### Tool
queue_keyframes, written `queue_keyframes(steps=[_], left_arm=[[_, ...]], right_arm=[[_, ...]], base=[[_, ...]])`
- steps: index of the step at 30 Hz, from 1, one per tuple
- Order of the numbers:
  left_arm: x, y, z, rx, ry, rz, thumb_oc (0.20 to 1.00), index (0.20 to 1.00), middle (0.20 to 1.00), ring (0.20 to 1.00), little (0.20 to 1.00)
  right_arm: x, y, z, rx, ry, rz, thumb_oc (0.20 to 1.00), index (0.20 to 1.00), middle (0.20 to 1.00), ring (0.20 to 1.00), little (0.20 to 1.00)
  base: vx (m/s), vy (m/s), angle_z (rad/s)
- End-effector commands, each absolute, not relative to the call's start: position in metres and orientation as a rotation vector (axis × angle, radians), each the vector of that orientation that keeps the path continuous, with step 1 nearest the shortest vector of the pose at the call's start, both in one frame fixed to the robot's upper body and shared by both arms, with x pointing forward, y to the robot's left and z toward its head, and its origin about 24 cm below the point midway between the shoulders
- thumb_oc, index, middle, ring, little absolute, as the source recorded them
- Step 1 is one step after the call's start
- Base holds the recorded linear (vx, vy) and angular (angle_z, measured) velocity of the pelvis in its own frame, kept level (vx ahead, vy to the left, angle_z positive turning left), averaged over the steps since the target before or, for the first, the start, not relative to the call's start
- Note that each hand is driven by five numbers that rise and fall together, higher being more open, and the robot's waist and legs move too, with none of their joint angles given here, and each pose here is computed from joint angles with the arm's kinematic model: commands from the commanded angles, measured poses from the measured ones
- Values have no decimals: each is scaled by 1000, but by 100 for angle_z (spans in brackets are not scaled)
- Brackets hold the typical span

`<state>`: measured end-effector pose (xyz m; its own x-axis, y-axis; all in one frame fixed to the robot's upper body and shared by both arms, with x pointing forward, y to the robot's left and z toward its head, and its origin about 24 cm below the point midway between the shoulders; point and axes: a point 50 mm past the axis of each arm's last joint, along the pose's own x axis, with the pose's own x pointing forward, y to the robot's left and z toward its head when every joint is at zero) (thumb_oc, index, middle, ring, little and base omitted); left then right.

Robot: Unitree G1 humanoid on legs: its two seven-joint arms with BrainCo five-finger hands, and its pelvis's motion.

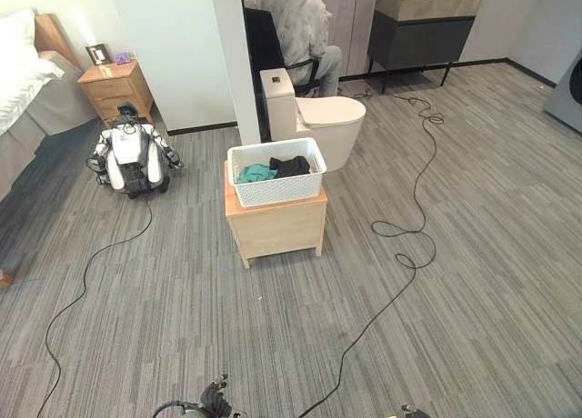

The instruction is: Grab the laundry basket,head to the washer,open it,put in the laundry and shut it.

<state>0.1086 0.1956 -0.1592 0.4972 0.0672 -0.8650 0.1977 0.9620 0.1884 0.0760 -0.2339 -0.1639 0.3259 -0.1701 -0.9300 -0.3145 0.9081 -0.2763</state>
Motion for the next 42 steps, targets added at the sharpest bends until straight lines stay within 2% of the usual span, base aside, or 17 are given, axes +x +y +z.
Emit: queue_keyframes(steps=[1, 7, 12, 16, 25, 30, 38, 42], left_arm=[[131, 217, -149, 305, 982, -12, 1000, 1000, 1000, 1000, 1000], [131, 219, -148, 269, 974, 21, 1000, 1000, 1000, 1000, 1000], [140, 217, -143, 207, 919, 65, 1000, 1000, 1000, 1000, 1000], [143, 219, -140, 170, 890, 104, 1000, 1000, 1000, 1000, 1000], [146, 229, -136, 232, 877, 67, 1000, 1000, 1000, 1000, 1000], [169, 228, -120, 259, 765, 36, 1000, 1000, 1000, 1000, 1000], [197, 216, -100, 258, 613, 26, 1000, 1000, 1000, 1000, 1000], [198, 212, -98, 259, 591, 21, 1000, 1000, 1000, 1000, 1000]], right_arm=[[95, -233, -161, -451, 1202, 105, 1000, 1000, 1000, 1000, 1000], [108, -235, -156, -447, 1150, 95, 1000, 1000, 1000, 1000, 1000], [139, -237, -144, -444, 1029, 62, 1000, 1000, 1000, 1000, 1000], [162, -224, -137, -440, 954, 95, 1000, 1000, 1000, 1000, 1000], [152, -216, -143, -376, 976, 97, 1000, 1000, 1000, 1000, 1000], [142, -222, -144, -335, 995, 50, 1000, 1000, 1000, 1000, 1000], [120, -234, -149, -316, 1056, -7, 1000, 1000, 1000, 1000, 1000], [112, -237, -150, -309, 1060, -18, 1000, 1000, 1000, 1000, 1000]], base=[[-29, -211, 3], [-9, -116, -2], [214, 57, 5], [362, 119, -65], [392, 216, -54], [333, 171, 18], [346, -97, 35], [267, -141, 63]])
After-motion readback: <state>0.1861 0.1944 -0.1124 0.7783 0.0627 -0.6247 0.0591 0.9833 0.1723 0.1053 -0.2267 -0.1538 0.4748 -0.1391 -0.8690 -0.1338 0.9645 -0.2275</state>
